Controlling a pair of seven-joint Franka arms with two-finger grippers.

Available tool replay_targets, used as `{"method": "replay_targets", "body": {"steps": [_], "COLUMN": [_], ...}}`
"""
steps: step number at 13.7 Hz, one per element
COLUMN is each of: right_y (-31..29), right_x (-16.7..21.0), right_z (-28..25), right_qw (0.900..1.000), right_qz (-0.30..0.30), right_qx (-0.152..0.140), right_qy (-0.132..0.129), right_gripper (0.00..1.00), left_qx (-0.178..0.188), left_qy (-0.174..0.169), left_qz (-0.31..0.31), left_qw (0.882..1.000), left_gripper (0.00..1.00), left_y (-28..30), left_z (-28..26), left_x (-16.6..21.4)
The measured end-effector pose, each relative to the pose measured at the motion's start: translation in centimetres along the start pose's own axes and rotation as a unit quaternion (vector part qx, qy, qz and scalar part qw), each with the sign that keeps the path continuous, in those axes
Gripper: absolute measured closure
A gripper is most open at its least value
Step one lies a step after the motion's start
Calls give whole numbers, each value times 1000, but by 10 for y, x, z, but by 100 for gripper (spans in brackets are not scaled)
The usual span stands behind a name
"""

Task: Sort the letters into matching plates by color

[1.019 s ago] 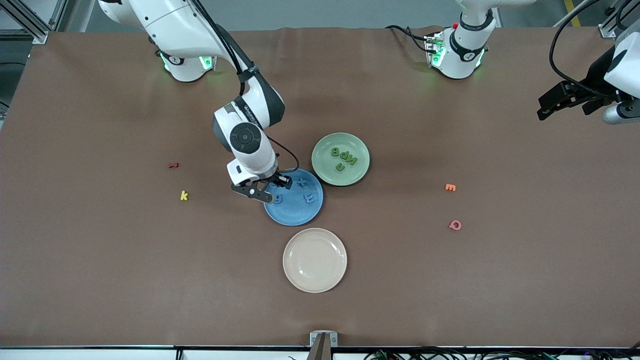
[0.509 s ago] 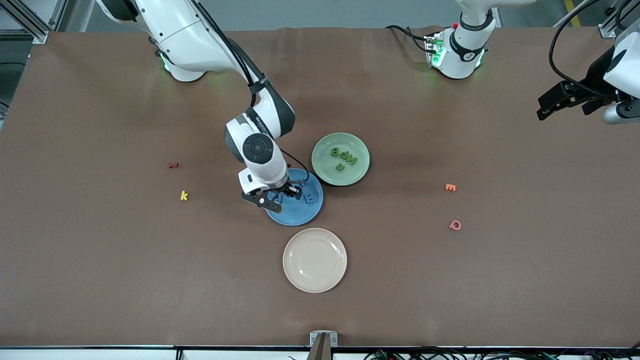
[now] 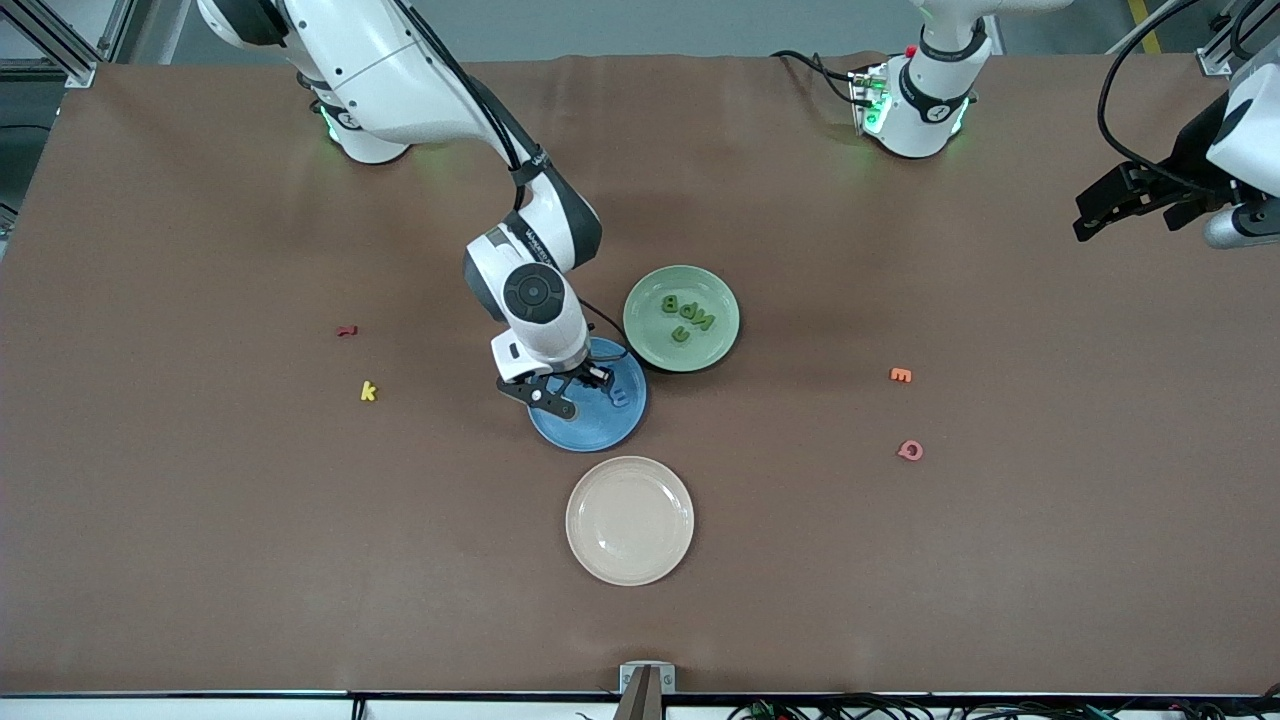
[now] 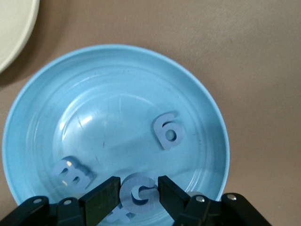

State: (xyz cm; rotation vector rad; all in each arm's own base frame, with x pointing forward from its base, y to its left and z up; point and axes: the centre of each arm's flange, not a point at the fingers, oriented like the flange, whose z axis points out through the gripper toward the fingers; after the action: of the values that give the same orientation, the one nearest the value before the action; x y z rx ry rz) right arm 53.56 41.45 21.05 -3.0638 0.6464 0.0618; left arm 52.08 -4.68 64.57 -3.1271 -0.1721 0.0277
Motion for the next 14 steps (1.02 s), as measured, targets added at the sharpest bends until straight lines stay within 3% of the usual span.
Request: {"method": "replay_targets", "body": {"steps": [8,10,11,14], "right_y": [1,1,1,0], "right_x": [-2,-2,-2,-3], "right_z": [10,10,10,9], "right_qw": [1000,1000,1000,1000], "right_qz": [0,0,0,-1], "right_qx": [-7,-7,-7,-7], "right_qy": [-3,-3,-3,-3], "right_gripper": [57,53,48,19], "left_qx": [0,0,0,0], "left_qy": [0,0,0,0], "left_qz": [0,0,0,0], "left_qw": [1000,1000,1000,1000], "left_gripper": [0,0,0,0], "left_y": [0,0,0,0], "left_z": [0,0,0,0], "left_x": [0,0,0,0]}}
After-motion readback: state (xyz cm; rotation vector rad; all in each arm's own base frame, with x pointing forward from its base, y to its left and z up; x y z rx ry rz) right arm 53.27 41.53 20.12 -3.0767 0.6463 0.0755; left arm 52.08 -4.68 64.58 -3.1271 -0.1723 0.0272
